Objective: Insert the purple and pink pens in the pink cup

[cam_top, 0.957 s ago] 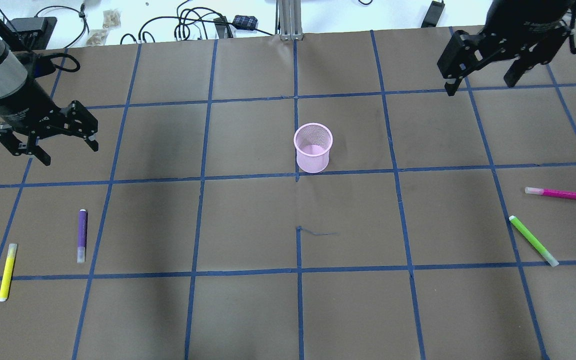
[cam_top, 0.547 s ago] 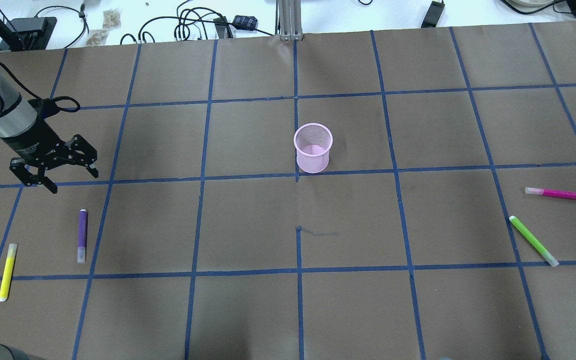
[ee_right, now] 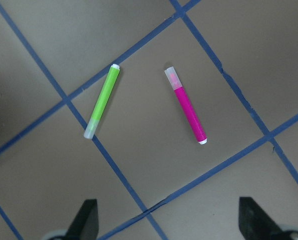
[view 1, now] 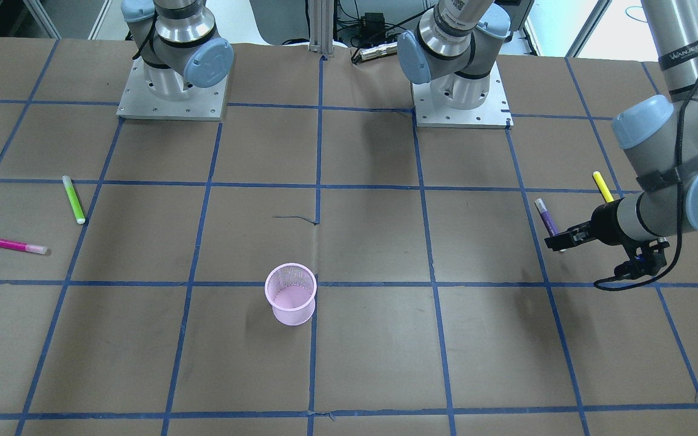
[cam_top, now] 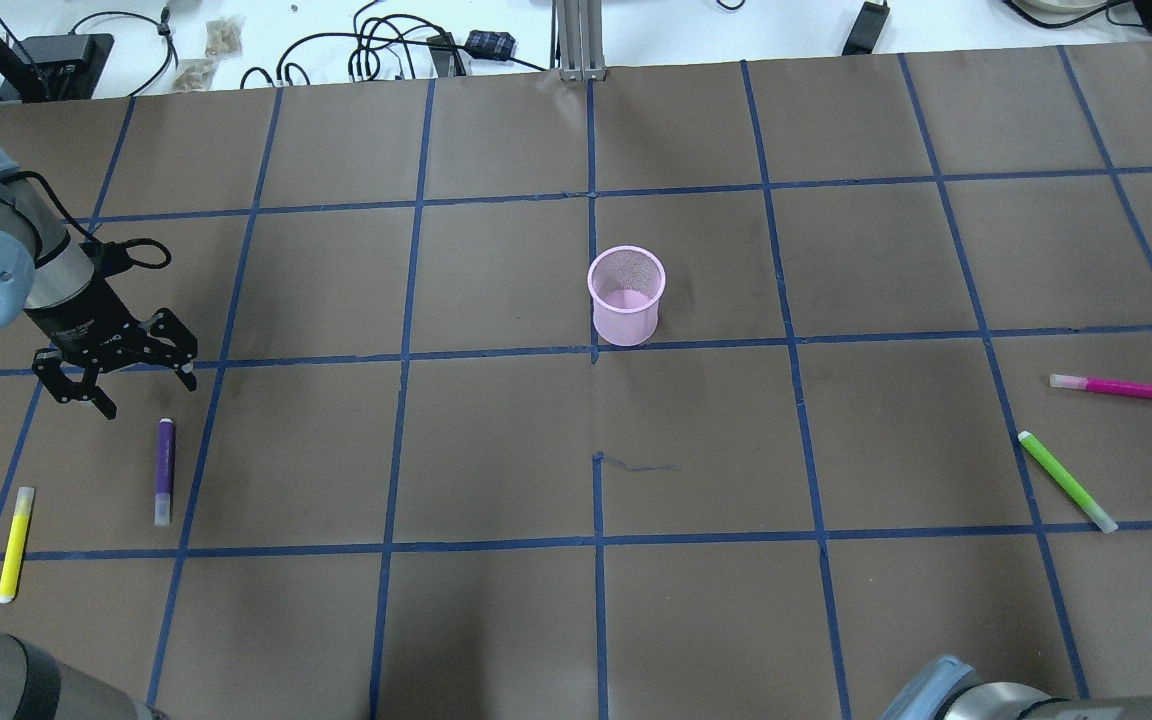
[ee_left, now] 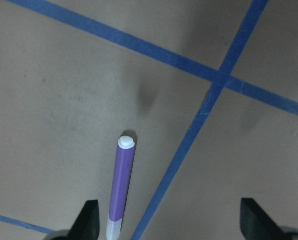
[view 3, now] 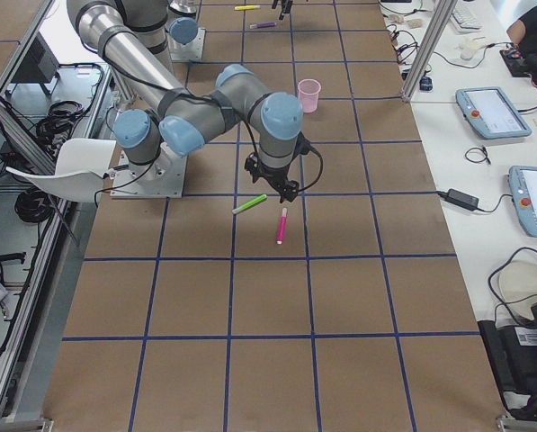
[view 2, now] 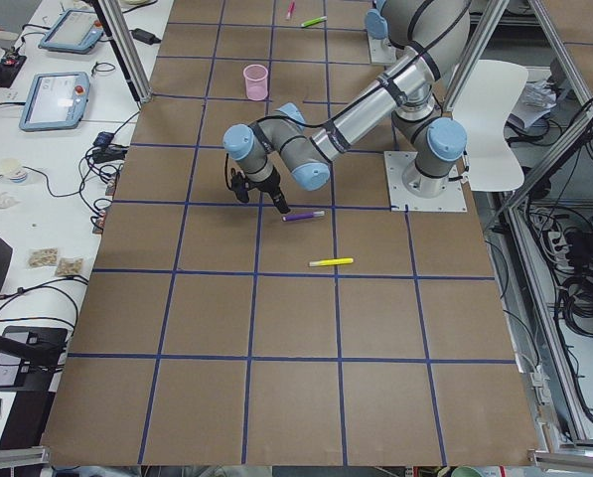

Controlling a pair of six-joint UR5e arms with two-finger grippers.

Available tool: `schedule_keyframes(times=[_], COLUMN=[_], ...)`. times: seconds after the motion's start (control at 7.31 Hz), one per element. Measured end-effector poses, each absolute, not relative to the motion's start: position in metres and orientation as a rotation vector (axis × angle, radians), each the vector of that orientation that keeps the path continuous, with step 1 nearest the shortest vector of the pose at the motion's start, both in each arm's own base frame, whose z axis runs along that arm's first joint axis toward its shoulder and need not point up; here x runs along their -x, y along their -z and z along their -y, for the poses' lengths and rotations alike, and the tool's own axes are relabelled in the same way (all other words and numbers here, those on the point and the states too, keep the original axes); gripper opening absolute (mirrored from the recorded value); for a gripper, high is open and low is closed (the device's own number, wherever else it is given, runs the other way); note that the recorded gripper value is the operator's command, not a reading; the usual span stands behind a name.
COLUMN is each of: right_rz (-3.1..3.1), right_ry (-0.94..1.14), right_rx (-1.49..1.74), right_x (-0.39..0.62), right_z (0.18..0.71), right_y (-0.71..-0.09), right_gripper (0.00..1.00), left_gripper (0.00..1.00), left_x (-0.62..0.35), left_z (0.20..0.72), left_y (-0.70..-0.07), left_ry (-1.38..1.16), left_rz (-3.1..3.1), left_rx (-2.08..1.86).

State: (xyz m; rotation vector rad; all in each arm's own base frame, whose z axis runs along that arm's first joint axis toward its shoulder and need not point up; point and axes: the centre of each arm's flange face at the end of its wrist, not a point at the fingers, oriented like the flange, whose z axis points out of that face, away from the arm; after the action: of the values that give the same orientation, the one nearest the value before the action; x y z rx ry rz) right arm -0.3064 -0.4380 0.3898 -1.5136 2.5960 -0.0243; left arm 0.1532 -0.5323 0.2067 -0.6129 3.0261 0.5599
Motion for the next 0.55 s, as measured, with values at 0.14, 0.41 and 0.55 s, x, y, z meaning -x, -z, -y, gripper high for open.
schedule_keyframes(times=[0.14, 0.41, 0.55], right_rz=[-2.459, -2.256, -2.155], right_ry=[0.122, 0.413, 0.546], right_rx=[1.653, 1.759, 1.809], right_x=[0.33, 0.366, 0.378], right_z=[0.434, 0.434, 0.441], right_y=[-0.358, -0.301, -0.274], right_gripper=[1.0, 0.96, 0.98], left_gripper=[1.0, 1.0, 0.96], left_x=[-0.158, -0.163, -0.166], left_z=[0.526, 0.517, 0.515], left_y=[-0.195, -0.185, -0.183], left_ry=[-0.581, -0.579, -0.578], left_rz=[-3.015, -3.018, -3.032], left_rx=[0.63, 0.629, 0.589])
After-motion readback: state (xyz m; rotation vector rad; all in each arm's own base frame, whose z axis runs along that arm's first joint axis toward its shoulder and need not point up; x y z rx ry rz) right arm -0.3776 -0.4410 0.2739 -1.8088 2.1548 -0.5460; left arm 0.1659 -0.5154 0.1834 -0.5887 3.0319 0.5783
